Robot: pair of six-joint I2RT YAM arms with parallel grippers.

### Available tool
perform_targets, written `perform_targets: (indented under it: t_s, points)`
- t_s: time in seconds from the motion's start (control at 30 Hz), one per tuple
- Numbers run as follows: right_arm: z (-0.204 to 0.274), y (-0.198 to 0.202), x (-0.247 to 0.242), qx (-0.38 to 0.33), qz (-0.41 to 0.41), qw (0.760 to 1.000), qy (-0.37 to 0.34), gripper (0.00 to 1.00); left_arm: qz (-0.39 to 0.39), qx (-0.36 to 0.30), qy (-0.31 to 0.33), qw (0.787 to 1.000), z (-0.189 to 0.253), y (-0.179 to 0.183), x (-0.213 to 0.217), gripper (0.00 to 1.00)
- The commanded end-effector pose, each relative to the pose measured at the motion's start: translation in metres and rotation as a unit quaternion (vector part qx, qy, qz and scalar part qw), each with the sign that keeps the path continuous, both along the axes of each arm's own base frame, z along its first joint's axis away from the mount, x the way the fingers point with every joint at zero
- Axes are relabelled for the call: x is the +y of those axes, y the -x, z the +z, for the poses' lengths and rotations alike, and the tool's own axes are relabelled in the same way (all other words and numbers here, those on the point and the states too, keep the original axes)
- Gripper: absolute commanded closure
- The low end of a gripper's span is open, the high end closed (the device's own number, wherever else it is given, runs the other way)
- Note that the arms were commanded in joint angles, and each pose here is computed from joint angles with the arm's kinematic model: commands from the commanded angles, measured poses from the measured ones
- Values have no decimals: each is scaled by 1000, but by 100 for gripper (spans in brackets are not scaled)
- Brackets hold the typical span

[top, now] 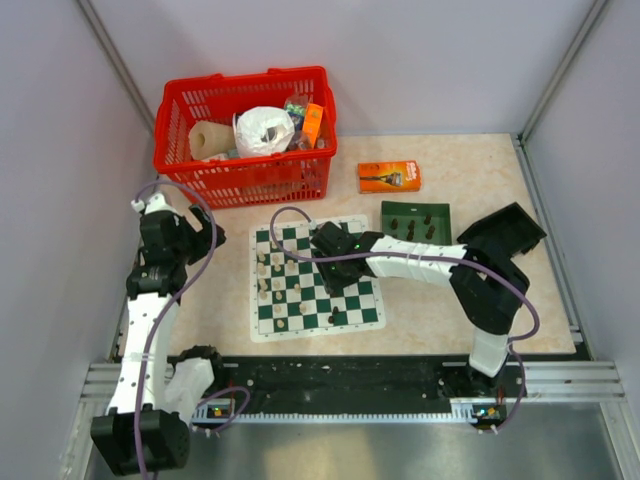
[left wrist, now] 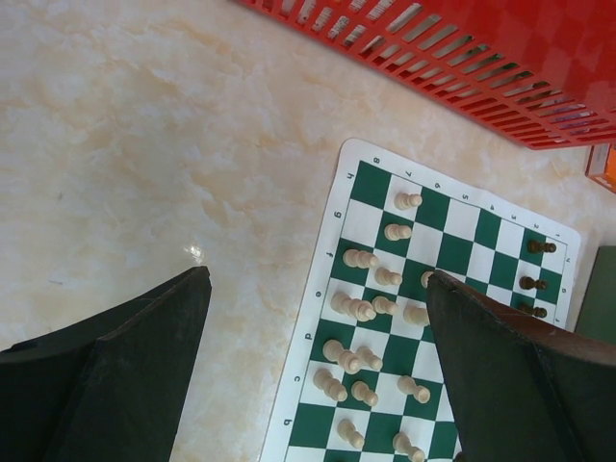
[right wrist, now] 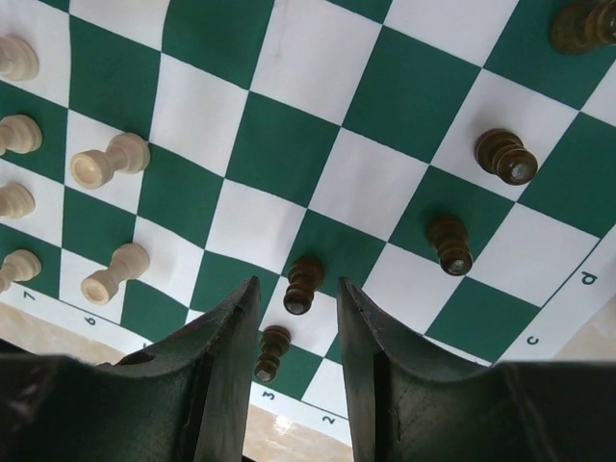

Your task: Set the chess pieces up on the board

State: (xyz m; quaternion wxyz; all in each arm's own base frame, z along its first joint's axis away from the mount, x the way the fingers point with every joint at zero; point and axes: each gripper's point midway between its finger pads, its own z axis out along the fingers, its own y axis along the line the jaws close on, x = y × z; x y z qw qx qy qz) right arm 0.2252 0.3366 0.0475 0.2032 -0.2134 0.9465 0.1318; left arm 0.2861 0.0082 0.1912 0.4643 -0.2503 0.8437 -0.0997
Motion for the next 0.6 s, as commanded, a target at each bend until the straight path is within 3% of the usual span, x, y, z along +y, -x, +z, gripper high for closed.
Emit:
perform_targets:
  t_s: [0.0, 0.57]
  points:
    - [1, 0, 10, -3, 2, 1000, -10, 62, 5, -31, -3, 999, 16, -4, 2, 1]
    - [-11, 4, 6, 10, 5, 1000, 5, 69, 12, -31, -3, 999, 13, -2, 3, 1]
